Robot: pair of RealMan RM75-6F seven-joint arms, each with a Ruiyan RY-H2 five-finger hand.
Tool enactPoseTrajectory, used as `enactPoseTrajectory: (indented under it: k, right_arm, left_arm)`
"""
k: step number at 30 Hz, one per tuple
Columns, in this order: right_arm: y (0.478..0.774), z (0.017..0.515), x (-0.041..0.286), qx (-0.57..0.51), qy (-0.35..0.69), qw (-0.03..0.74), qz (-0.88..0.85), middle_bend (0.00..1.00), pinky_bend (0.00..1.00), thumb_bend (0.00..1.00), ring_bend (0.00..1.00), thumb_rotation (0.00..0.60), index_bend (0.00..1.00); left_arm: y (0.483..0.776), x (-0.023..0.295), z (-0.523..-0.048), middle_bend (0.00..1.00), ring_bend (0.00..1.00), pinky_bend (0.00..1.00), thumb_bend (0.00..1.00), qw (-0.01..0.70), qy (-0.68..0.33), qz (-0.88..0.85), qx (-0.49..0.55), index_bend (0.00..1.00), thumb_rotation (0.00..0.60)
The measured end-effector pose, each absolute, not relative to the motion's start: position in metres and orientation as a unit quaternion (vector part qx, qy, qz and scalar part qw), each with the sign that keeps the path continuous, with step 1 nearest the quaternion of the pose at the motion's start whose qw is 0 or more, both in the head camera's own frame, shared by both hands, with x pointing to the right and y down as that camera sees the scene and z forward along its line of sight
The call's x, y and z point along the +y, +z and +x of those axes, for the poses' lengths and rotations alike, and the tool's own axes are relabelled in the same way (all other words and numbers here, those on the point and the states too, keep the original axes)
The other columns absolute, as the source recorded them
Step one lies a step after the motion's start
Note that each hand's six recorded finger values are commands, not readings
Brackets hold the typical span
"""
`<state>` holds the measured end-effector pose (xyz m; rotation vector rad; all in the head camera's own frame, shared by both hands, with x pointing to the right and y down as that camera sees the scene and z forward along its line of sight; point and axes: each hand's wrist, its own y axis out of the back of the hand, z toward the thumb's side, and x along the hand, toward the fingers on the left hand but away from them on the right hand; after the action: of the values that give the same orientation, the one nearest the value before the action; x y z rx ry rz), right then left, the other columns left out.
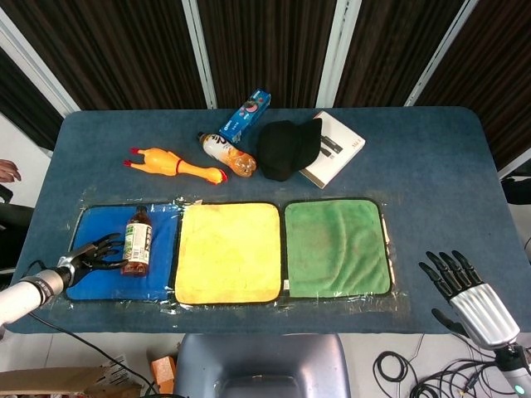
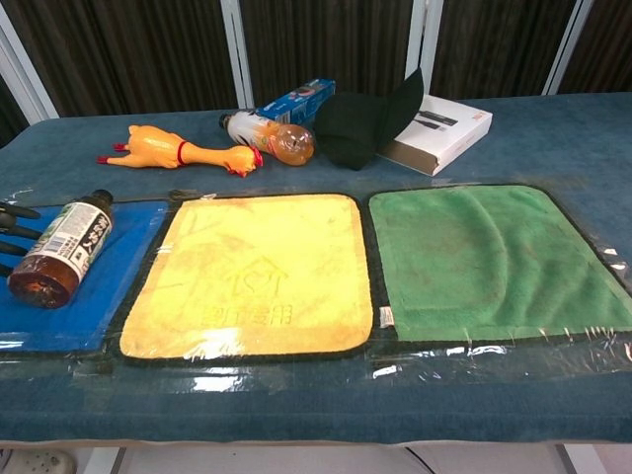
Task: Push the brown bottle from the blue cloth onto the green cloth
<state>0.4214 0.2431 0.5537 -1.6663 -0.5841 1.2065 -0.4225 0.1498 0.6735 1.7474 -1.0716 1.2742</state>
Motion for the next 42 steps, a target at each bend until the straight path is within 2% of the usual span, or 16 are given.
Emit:
enactPoseTrajectory:
  k: [10,16,23,36,42]
  right_arm:
    - [0.554,0.427,0.243,-0.244,0.501,0.479,-0.678,0.0,0.0,0.18,0.0,0.6,0.0]
    - [0.558,0.433,0.241,-0.245,0.508,0.471,-0.678,0.0,0.0,0.18,0.0,0.6,0.0]
    - [0.562,0.438,0.239,-0.249,0.511,0.465,-0.679,0.0,0.0,0.18,0.0,0.6,0.0]
    - [0.569,0.443,0.239,-0.248,0.515,0.457,-0.681,0.0,0.0,0.18,0.0,0.6,0.0]
    - [0.568,0.448,0.239,-0.254,0.516,0.452,-0.681,0.0,0.0,0.18,0.0,0.6,0.0]
  left_arm:
    - [0.69,0.14,-0.404,0.1,0.07,0.25,0.25,0.371,0.473,0.688,-0.406,0.0,0.6]
    - [0.69,0.133,-0.389,0.1,0.07,0.26,0.25,0.374,0.459,0.7,-0.399,0.0,0.6]
    - [0.689,0.141,-0.371,0.1,0.07,0.28,0.25,0.381,0.46,0.708,-0.376,0.0,0.6]
    - [0.698,0.149,-0.308,0.1,0.07,0.28,0.26,0.417,0.415,0.73,-0.348,0.0,0.6]
    - [0.702,0.144,-0.287,0.1,0.07,0.28,0.26,0.411,0.404,0.742,-0.342,0.0,0.6]
